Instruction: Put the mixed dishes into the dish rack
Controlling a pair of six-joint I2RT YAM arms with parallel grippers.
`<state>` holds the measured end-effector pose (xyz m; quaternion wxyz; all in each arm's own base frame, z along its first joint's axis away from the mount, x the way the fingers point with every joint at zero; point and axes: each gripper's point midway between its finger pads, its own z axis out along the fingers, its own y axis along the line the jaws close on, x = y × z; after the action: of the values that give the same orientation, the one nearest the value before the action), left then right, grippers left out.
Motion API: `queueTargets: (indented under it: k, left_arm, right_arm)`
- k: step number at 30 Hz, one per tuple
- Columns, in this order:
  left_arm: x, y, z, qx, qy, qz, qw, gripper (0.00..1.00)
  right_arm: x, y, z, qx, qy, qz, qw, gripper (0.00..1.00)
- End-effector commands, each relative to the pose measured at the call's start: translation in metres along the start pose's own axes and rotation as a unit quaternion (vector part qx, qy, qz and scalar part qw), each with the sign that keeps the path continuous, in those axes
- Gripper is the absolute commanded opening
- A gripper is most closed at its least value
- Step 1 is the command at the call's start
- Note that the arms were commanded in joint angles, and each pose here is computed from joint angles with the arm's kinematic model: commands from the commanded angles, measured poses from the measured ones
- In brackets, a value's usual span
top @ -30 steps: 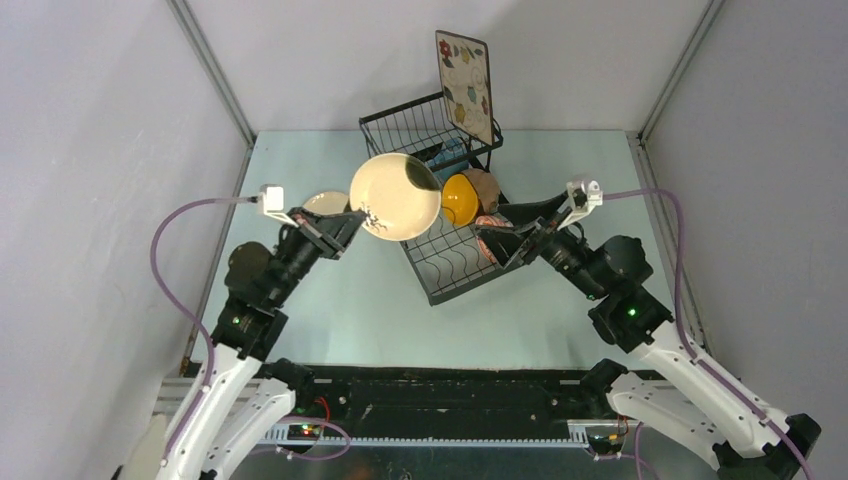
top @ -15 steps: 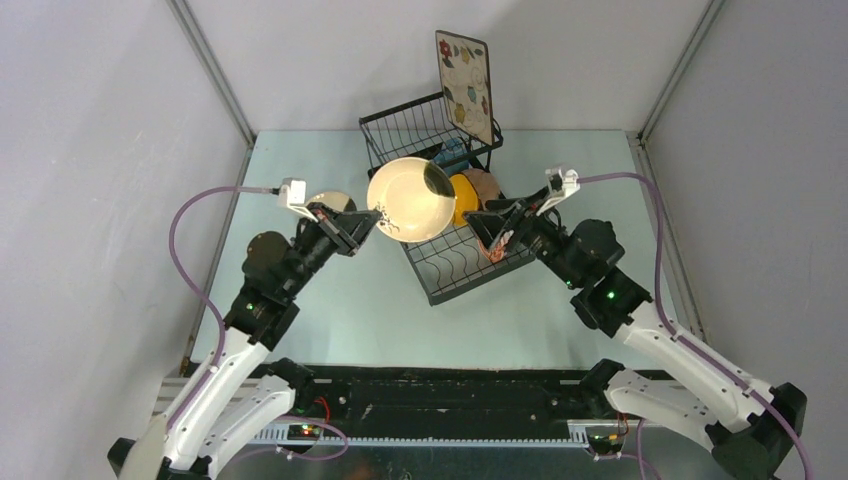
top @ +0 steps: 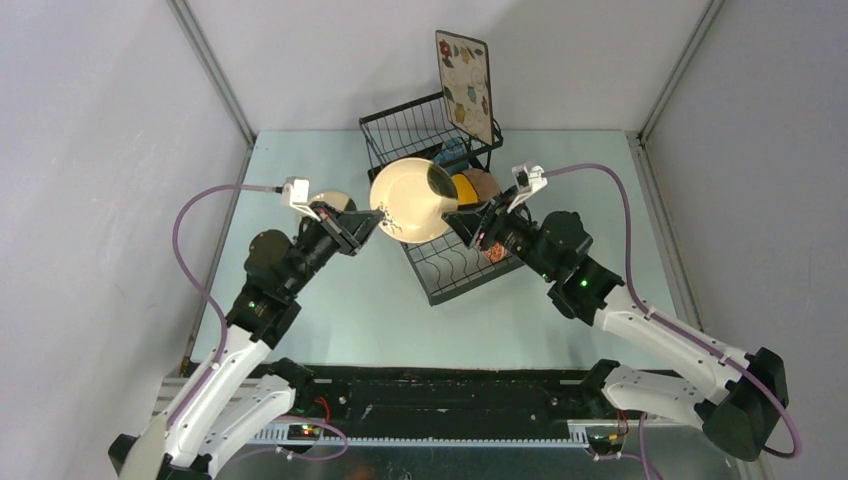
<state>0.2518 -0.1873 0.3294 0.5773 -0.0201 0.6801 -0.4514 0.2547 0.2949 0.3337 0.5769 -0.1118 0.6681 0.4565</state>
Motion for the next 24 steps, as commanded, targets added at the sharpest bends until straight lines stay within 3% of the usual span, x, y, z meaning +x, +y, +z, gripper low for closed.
queueTargets:
  k: [1, 4, 6, 7, 12, 14, 18, 24]
  left_arm:
    - [-0.016, -0.026, -0.001, 0.051, -0.023, 0.006, 0.998, 0.00]
    - [-0.014, -0.031, -0.002, 0.064, -0.016, 0.004, 0.998, 0.00]
    - [-0.013, -0.032, -0.002, 0.067, -0.015, 0.006, 0.998, 0.00]
    - [-0.011, -0.030, -0.002, 0.064, -0.012, 0.009, 0.998, 0.02]
    - [-0.017, -0.001, -0.008, -0.011, -0.042, 0.016, 0.999, 0.56]
    - [-0.020, 0.012, -0.012, -0.045, -0.055, 0.012, 0.997, 0.67]
    - [-0.022, 0.039, -0.022, -0.123, -0.065, 0.013, 0.990, 0.75]
    - [-0.020, 0.074, -0.040, -0.214, -0.077, 0.015, 0.974, 0.76]
  right_arm:
    - [-0.034, 0.019, 0.009, -0.023, -0.049, 0.000, 0.999, 0.43]
    - [-0.035, 0.020, 0.014, -0.024, -0.051, 0.002, 0.998, 0.29]
    - [-0.037, 0.019, 0.017, -0.021, -0.052, 0.000, 0.998, 0.04]
    - [-0.038, 0.019, 0.018, -0.020, -0.052, -0.003, 0.998, 0.01]
    - [-0.066, 0.002, 0.023, 0.038, -0.095, -0.061, 0.993, 0.00]
    - [-0.087, -0.005, 0.025, 0.073, -0.116, -0.099, 0.986, 0.00]
    - [-0.125, -0.027, 0.029, 0.158, -0.136, -0.144, 0.967, 0.00]
    - [-0.159, -0.057, 0.043, 0.255, -0.161, -0.233, 0.925, 0.00]
